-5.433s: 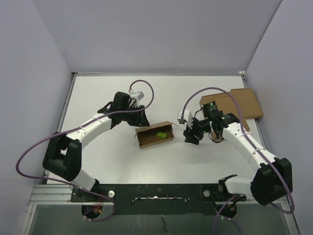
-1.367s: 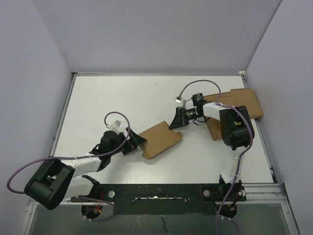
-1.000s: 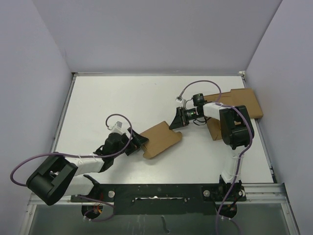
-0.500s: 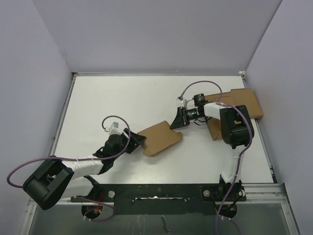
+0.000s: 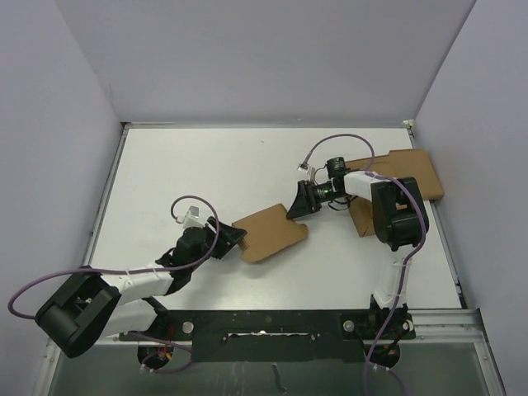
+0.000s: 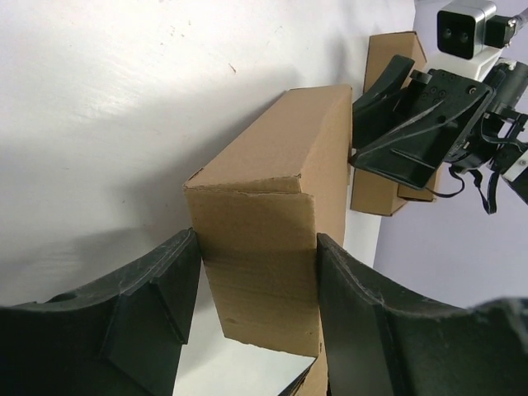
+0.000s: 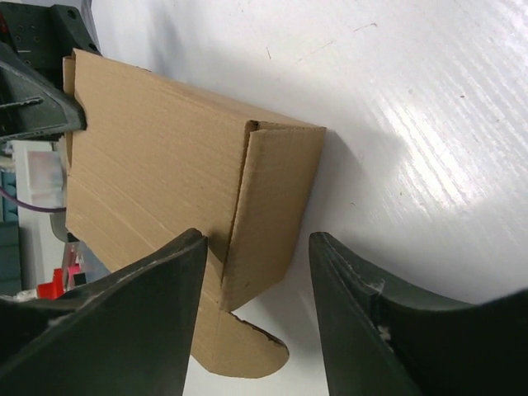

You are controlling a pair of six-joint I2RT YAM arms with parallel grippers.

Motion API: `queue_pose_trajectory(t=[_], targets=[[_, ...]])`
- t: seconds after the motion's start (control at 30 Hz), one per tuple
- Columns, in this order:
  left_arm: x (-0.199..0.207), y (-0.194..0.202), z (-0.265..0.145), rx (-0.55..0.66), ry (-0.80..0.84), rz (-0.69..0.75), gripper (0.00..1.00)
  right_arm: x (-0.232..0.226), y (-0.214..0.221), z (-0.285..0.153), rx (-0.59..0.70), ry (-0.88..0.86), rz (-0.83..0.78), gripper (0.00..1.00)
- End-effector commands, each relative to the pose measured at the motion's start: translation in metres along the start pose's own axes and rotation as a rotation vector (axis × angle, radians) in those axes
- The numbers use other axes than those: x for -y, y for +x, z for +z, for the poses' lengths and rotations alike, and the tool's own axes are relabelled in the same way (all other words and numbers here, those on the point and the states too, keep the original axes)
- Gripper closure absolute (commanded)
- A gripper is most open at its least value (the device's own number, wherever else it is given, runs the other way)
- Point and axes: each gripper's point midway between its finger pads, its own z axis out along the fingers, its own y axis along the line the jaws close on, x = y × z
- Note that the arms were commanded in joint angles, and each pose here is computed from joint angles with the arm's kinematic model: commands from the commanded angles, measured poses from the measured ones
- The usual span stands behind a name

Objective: Fold the paper box

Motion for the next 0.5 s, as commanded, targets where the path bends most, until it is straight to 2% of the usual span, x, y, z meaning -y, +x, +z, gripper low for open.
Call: queue_pose_trajectory(t=[0.0,0.17,0.33,0.47], targets=[[0.038,-0.014,-0.006,0.052,0.096,-0.044,0.56,-0.023,-0.032,-0.027,0.060,0.022,-0.180,0.45],[0.045,-0.017,-0.012,0.045,0.070,-0.079,0.57,-0.051,-0.045,-0.055,0.110,0.037,-0.318,0.43],[0.050,-0.020,-0.019,0.035,0.025,-0.117,0.58,-0.088,-0.051,-0.076,0.146,0.056,-0.524,0.40],[0.050,-0.025,-0.025,0.032,-0.019,-0.184,0.58,-0.125,-0.044,-0.083,0.157,0.042,-0.788,0.29]])
